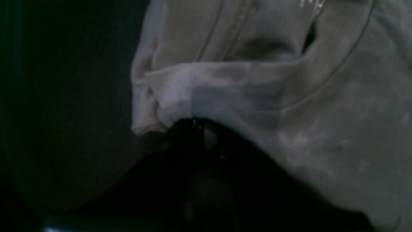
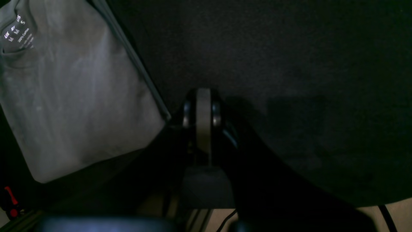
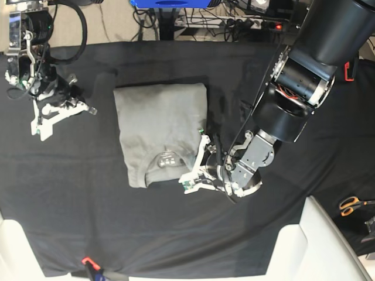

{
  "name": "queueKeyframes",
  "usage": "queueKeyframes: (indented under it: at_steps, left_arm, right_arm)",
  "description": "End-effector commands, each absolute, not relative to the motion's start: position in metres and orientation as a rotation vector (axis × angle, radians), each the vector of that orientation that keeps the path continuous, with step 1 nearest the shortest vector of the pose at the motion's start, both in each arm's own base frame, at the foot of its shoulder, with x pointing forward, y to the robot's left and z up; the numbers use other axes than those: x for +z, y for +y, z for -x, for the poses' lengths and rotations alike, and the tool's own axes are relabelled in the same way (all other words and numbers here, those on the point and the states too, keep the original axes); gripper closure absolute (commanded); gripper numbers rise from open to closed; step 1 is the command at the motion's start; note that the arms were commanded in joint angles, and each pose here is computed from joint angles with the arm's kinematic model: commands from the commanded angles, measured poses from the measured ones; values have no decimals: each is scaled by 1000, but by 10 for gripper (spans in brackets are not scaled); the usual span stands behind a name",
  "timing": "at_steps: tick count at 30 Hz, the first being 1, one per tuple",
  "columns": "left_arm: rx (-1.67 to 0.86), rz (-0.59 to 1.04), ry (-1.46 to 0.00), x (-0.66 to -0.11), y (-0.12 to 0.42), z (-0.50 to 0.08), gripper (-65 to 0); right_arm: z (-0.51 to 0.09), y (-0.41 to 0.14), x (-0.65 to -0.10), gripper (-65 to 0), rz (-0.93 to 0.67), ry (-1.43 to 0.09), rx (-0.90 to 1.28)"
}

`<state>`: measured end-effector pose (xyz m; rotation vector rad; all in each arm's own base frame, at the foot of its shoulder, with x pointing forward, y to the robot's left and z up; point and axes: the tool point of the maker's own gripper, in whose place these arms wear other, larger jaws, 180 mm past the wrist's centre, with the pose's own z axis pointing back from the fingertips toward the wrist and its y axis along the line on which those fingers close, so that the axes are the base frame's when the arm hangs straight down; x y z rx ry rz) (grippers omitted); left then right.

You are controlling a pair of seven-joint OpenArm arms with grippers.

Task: Fold the T-shirt properly
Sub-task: 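Move the left gripper to the shirt's hem side and straighten it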

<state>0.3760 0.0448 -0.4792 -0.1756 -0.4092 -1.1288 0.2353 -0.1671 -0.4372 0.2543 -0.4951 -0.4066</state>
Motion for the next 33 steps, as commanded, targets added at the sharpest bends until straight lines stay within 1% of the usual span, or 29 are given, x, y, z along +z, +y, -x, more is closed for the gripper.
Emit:
queueKeyframes:
  at_steps: [1, 5, 8, 10, 12, 14, 16, 18, 21, 23, 28, 33]
  left_arm:
    - [-1131, 147, -452, -461, 50, -396, 0]
    - [-1161, 30, -482, -433, 79, -415, 0]
    - [-1190, -70, -529, -400, 93, -430, 0]
    - [-1167, -126, -581, -373, 99, -439, 0]
    - [-1142, -171, -629, -349, 100, -435, 0]
    - [-1163, -194, -659, -338, 87, -409, 0]
    - [-1197, -171, -693, -336, 65, -379, 0]
    - [-1216, -91, -699, -348, 42, -335, 0]
    - [-1212, 12, -649, -373, 25, -286, 0]
    - [-1205, 58, -599, -390, 23, -260, 0]
    - [-1199, 139, -598, -404, 15, -235, 0]
    - [-1195, 164, -560, -415, 15, -223, 0]
  right_arm:
    - [-245, -168, -426, -8, -259, -538, -384]
    - [-248, -163, -415, -8, -270, -569, -364]
    - [-249, -152, -408, -8, -279, -579, -301]
    - [-246, -139, -407, -8, -296, -571, -255]
    - [-244, -131, -406, -8, -309, -567, -240]
    - [-239, -128, -408, -8, -312, -556, -237]
    - [-237, -128, -410, -8, -312, -550, -237]
    - [-229, -132, -413, -8, -302, -538, -243]
    - [-221, -133, -415, -8, -298, -528, -244]
    - [-216, -133, -418, -8, -295, -515, -247]
    - [-207, -149, -422, -8, -266, -504, -285]
    - [-200, -162, -422, -8, -242, -504, -315]
